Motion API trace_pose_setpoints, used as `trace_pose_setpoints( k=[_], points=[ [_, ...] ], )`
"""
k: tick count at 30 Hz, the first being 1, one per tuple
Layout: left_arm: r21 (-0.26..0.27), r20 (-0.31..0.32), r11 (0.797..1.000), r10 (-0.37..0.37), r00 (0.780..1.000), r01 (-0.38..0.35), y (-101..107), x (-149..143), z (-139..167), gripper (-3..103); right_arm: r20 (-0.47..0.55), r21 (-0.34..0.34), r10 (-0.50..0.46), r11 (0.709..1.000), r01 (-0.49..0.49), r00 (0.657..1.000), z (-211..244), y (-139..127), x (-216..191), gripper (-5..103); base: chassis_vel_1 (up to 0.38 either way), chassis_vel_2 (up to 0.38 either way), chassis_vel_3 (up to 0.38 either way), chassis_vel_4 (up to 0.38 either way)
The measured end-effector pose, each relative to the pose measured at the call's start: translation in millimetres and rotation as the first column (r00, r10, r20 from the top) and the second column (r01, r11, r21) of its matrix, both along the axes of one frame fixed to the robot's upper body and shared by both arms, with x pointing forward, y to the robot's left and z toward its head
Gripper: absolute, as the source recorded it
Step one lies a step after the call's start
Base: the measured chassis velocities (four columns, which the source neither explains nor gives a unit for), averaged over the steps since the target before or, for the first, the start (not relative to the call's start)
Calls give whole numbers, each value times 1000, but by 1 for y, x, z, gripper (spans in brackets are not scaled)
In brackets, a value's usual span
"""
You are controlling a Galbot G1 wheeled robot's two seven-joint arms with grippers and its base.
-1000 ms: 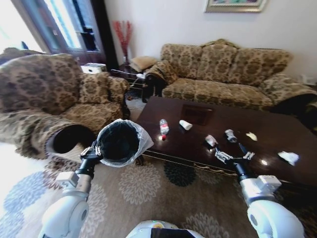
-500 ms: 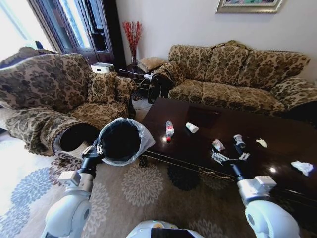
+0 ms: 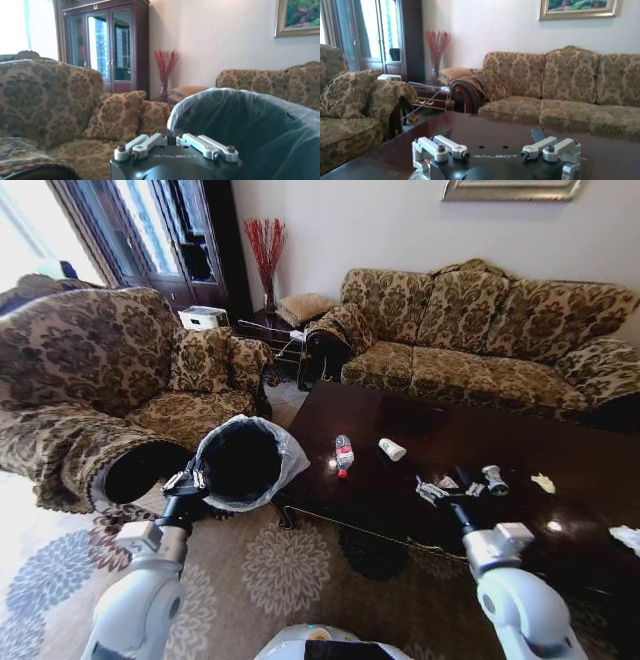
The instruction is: Move to the front of the table and place the trash on the table into the trash bin.
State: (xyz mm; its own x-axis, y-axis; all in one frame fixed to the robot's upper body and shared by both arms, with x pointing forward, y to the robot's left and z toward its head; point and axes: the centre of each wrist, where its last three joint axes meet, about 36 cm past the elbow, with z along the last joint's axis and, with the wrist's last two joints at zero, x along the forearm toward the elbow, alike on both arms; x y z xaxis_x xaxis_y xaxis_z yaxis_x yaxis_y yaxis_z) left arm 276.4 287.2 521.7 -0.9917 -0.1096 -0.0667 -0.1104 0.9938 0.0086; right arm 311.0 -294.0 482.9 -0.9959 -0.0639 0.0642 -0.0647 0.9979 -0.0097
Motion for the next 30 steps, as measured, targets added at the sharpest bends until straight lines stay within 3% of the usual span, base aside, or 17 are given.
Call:
trace_pose_setpoints(
  k=[4, 6, 8, 10, 11, 14, 16, 18, 30],
  points=[
    [-20, -8, 1000, -14, 1000, 14, 2, 8, -2, 3, -29, 13, 19, 1000, -18, 999, -17, 6, 33, 100, 0, 0, 0, 0],
    [-51, -22, 999, -21, 1000, 19, 4, 13, 0, 3, -32, 30, 35, 999, -34, 999, -36, 28, 75, 100, 0, 0, 0, 0],
    [-54, -23, 998, -21, 1000, 20, 4, 14, 0, 3, -29, 38, 38, 999, -37, 999, -42, 38, 91, 100, 0, 0, 0, 0],
    [-45, -17, 999, -23, 1000, 22, 7, 21, 2, 3, -67, 62, 80, 995, -76, 995, -62, 72, 127, 100, 0, 0, 0, 0],
    [-45, -17, 999, -23, 1000, 22, 7, 21, 2, 3, -67, 62, 80, 995, -76, 995, -62, 72, 127, 100, 0, 0, 0, 0],
    [-24, -17, 999, -26, 1000, 26, 13, 28, 4, 3, -113, 74, 127, 990, -119, 985, -81, 107, 160, 100, 0, 0, 0, 0],
    [-20, -16, 999, -26, 1000, 26, 14, 29, 4, 3, -124, 81, 132, 989, -123, 983, -84, 112, 164, 100, 0, 0, 0, 0],
    [-3, -10, 999, -33, 999, 33, 17, 32, 7, 3, -151, 120, 141, 985, -123, 979, -87, 132, 185, 100, 0, 0, 0, 0],
    [-1, -15, 999, -46, 999, 46, 16, 32, 7, 3, -210, 157, 73, 987, -40, 975, -91, 147, 244, 100, 0, 0, 0, 0]
  ],
)
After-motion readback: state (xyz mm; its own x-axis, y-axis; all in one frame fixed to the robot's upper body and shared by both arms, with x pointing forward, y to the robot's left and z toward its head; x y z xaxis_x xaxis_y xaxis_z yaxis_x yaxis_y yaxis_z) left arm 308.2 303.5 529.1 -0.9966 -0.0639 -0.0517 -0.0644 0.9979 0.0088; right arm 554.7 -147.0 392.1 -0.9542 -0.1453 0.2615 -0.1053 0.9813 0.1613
